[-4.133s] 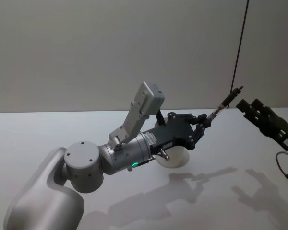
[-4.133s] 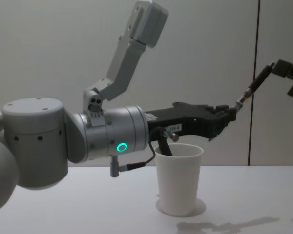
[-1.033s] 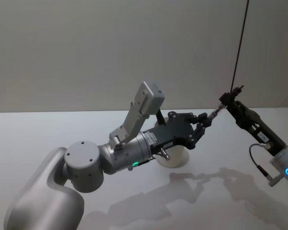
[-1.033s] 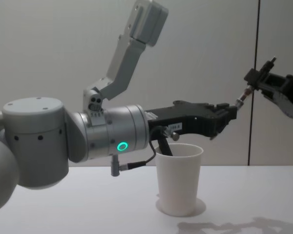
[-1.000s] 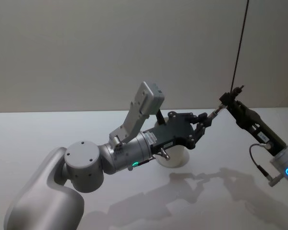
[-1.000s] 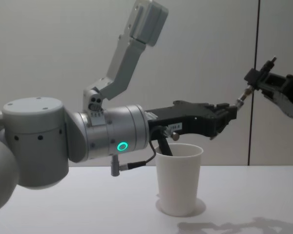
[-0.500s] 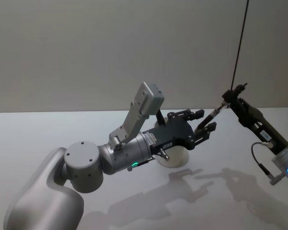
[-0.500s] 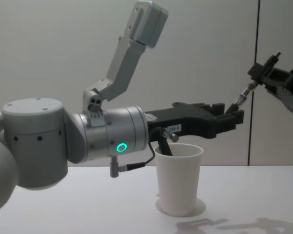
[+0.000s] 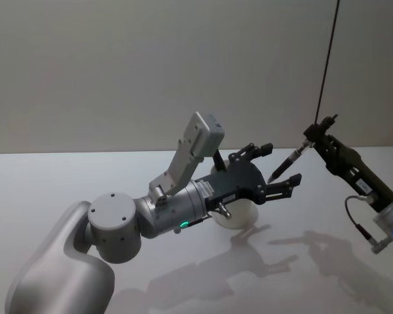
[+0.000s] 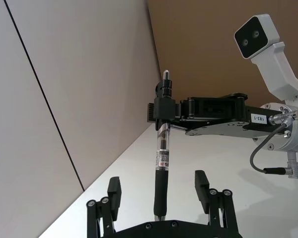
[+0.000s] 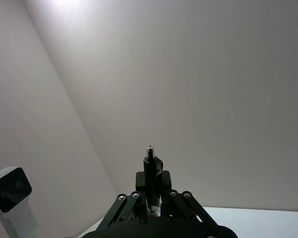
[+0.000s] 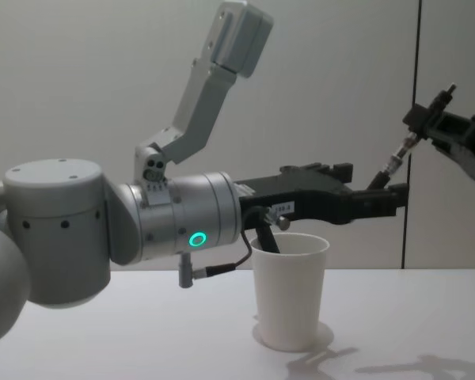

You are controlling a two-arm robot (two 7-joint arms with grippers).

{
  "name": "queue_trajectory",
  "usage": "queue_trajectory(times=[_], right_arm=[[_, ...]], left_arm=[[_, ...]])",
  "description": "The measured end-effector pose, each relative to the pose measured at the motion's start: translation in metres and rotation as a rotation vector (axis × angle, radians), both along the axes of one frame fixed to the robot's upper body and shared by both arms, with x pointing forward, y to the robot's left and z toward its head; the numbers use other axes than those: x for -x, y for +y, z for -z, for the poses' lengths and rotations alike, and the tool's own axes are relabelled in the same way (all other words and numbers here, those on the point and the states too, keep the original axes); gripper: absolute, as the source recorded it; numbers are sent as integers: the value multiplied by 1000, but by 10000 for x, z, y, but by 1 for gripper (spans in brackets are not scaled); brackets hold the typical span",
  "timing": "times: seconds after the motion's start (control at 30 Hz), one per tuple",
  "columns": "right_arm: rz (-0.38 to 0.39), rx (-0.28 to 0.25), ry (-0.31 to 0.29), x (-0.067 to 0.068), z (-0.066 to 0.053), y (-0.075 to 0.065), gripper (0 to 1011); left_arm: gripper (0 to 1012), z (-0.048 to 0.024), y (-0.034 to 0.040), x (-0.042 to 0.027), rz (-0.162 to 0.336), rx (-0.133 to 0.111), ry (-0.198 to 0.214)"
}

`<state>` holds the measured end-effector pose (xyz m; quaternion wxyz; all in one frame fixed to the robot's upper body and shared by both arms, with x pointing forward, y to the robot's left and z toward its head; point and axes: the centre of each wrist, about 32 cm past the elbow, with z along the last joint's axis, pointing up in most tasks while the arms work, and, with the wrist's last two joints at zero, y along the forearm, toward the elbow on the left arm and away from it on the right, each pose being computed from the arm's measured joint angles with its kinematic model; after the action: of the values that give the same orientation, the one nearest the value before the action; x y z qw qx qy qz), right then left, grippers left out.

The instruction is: Place the pen into the pen holder.

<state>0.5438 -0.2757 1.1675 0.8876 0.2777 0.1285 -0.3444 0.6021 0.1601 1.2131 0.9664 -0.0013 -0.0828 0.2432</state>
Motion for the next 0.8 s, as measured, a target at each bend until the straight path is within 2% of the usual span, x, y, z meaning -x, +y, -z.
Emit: queue_trajectory(times=[0.13,0.47,0.8], right_arm=[[8,22,-4,13,-19,-22,154],[32,73,-17,44,-84,-111,154],[57,112,-38,30,-199,-234,154]], left_arm=[[1003,0,0,0,0,0,0],[1003,0,0,0,1,0,-1],[1003,0,0,0,1,1,-1]])
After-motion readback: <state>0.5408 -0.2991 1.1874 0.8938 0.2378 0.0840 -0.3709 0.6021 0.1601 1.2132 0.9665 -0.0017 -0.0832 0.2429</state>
